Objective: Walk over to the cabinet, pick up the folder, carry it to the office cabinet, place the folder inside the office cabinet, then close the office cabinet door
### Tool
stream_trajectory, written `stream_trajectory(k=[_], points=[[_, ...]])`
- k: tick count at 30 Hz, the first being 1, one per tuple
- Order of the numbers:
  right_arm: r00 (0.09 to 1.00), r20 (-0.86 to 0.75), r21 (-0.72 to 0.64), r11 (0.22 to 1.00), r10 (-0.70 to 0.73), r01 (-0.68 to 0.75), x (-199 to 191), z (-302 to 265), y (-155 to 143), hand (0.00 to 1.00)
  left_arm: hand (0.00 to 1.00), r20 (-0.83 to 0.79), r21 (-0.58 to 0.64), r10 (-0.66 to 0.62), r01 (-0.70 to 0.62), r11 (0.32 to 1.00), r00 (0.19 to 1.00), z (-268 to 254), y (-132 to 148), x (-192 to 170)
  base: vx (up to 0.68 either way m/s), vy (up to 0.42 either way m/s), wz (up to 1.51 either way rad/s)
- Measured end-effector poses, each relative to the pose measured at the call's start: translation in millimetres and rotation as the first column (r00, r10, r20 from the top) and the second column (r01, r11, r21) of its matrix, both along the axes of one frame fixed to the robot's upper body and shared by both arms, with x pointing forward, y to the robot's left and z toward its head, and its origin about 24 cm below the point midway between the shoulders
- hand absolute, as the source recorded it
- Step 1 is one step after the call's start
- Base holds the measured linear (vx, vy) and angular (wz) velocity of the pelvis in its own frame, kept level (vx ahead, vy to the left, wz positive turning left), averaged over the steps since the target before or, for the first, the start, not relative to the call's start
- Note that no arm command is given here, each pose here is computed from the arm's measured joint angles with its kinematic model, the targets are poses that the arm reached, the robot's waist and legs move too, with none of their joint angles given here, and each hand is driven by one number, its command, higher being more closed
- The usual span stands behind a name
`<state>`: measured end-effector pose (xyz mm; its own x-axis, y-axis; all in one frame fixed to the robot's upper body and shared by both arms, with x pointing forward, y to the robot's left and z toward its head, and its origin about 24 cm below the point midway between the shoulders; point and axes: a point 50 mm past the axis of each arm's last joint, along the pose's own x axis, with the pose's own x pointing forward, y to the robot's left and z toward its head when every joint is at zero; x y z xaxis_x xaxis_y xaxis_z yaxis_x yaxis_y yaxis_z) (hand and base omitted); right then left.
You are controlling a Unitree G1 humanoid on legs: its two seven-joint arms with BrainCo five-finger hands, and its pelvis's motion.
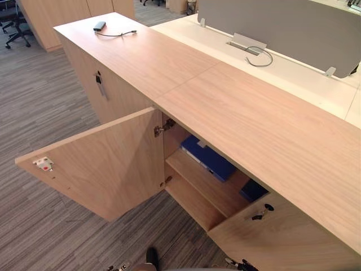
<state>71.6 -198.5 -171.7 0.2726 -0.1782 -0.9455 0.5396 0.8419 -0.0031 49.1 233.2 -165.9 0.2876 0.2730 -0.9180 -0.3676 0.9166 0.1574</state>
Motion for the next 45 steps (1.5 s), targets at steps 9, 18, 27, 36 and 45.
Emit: stream_trajectory(k=[9,18,27,36,45], points=[[0.999,0.026,-0.022,0.999,-0.047,0.047,6,3,-9,0.0,0.0,0.03,-0.01,0.157,-0.157,0.988,0.987,1,6,-2,-0.07,0.029,0.04],[0.998,-0.008,-0.045,0.997,-0.058,0.058,-2,2,-19,0.0,0.0,0.033,0.002,0.216,-0.216,0.976,0.976,1,8,-5,0.08,0.34,0.29],[0.998,0.042,-0.09,0.995,0.051,-0.047,17,8,-25,0.0,0.0,0.101,-0.017,0.144,-0.143,0.99,0.984,3,-5,27,-0.06,0.0,-0.23],[0.999,0.05,-0.094,0.995,0.019,-0.015,13,8,-26,0.0,0.0,0.231,0.101,0.291,-0.321,0.942,0.928,28,62,23,-0.04,-0.004,-0.07],[0.998,0.056,-0.082,0.997,0.0,0.004,8,8,-26,0.0,0.0,0.584,0.087,0.382,-0.523,0.848,0.716,93,136,86,0.04,0.014,-0.15]])
